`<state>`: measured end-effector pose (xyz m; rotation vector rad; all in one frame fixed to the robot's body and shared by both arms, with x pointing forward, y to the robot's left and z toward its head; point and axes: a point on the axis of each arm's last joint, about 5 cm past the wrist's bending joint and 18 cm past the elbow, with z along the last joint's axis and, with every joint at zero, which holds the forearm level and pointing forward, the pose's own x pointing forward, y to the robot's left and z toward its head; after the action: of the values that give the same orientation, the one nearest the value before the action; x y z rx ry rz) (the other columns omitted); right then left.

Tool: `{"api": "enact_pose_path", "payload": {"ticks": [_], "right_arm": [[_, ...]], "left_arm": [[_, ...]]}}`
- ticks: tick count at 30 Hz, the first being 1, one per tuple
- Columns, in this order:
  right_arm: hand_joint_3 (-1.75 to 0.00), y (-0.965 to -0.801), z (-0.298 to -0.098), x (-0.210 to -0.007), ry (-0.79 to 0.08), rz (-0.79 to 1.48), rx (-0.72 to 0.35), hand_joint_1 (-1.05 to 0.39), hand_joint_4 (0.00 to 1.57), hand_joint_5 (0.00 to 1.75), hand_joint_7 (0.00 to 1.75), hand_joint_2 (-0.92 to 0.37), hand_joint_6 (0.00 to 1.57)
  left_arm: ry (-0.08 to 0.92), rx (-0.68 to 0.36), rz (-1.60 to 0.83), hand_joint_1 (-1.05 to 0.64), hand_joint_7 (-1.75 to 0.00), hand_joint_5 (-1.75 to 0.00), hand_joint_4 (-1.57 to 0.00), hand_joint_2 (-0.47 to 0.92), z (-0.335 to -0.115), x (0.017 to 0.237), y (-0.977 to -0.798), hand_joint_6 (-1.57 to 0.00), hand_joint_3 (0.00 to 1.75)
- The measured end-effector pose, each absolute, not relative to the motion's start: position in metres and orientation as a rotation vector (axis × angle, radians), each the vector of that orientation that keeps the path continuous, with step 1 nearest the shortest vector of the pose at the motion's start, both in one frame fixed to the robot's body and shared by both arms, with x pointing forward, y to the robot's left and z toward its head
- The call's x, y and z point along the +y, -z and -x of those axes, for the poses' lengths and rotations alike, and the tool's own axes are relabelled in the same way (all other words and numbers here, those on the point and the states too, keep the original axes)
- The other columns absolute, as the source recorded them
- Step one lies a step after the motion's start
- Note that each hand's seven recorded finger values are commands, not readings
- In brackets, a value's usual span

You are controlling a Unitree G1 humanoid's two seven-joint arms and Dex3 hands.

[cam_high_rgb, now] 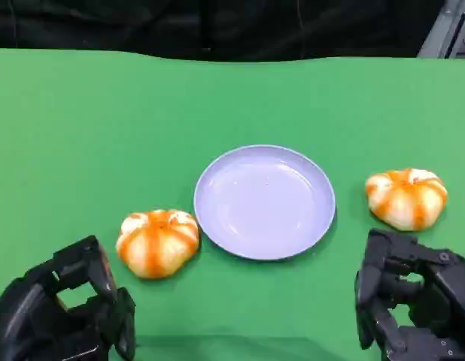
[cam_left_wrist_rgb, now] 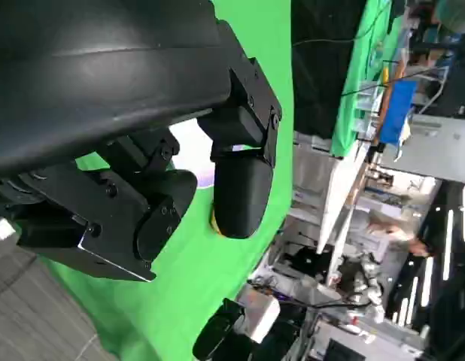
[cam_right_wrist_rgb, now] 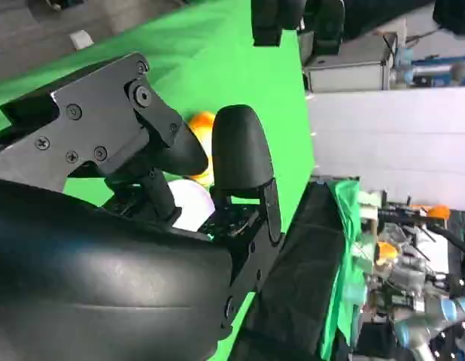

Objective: Grasp the bread from the table and place it into the plate.

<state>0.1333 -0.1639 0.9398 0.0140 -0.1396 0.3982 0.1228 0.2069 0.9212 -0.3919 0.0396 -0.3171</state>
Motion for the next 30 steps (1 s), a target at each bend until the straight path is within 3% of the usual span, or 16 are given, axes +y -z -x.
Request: {"api": "enact_pose_path", "payload": {"ticks": [14,17,18,19,20,22,25,30], "right_arm": [[-1.24,-0.938,-0.129,-0.160,-0.287,-0.065,-0.192,-0.05,0.85,1.75,1.74,-0.61,0.63],[-1.25,-0.937,-0.129,-0.160,-0.278,-0.067,-0.193,-0.06,0.86,1.75,1.75,-0.61,0.63],[-1.25,-0.937,-0.129,-0.160,-0.278,-0.068,-0.193,-0.06,0.86,1.75,1.75,-0.61,0.63],[-1.25,-0.937,-0.129,-0.160,-0.277,-0.070,-0.193,-0.06,0.86,1.75,1.75,-0.61,0.63],[-1.25,-0.937,-0.129,-0.159,-0.278,-0.071,-0.193,-0.06,0.86,1.75,1.75,-0.61,0.63],[-1.24,-0.937,-0.129,-0.159,-0.278,-0.073,-0.192,-0.07,0.86,1.75,1.75,-0.60,0.62],[-1.23,-0.936,-0.130,-0.159,-0.283,-0.075,-0.187,-0.05,0.85,1.75,1.75,-0.60,0.62],[-1.22,-0.935,-0.131,-0.159,-0.290,-0.074,-0.178,-0.04,0.85,1.75,1.73,-0.60,0.62]], "left_arm": [[0.287,0.030,0.437,0.14,-1.75,-1.75,-1.04,0.61,-0.123,0.201,-0.919,-0.72,1.45],[0.245,-0.024,0.313,0.14,-1.58,-1.70,-0.74,0.54,-0.123,0.200,-0.921,-0.59,1.27],[0.221,-0.061,0.234,0.00,-1.12,-1.27,-0.59,0.65,-0.123,0.200,-0.921,-0.55,0.94],[0.204,-0.100,0.140,-0.05,-0.84,-1.05,-0.57,0.73,-0.124,0.200,-0.922,-0.61,0.75],[0.198,-0.134,0.039,-0.07,-0.66,-0.94,-0.56,0.78,-0.125,0.200,-0.923,-0.65,0.64],[0.212,-0.193,-0.177,-0.38,-0.20,-0.38,-0.44,0.89,-0.126,0.201,-0.924,-0.60,0.34],[0.219,-0.240,-0.484,-0.64,-0.03,-0.14,-0.35,0.92,-0.135,0.200,-0.930,-0.54,0.22],[0.192,-0.361,-0.977,-0.81,0.00,-0.06,-0.28,0.92,-0.167,0.190,-0.946,-0.46,0.22]]}}
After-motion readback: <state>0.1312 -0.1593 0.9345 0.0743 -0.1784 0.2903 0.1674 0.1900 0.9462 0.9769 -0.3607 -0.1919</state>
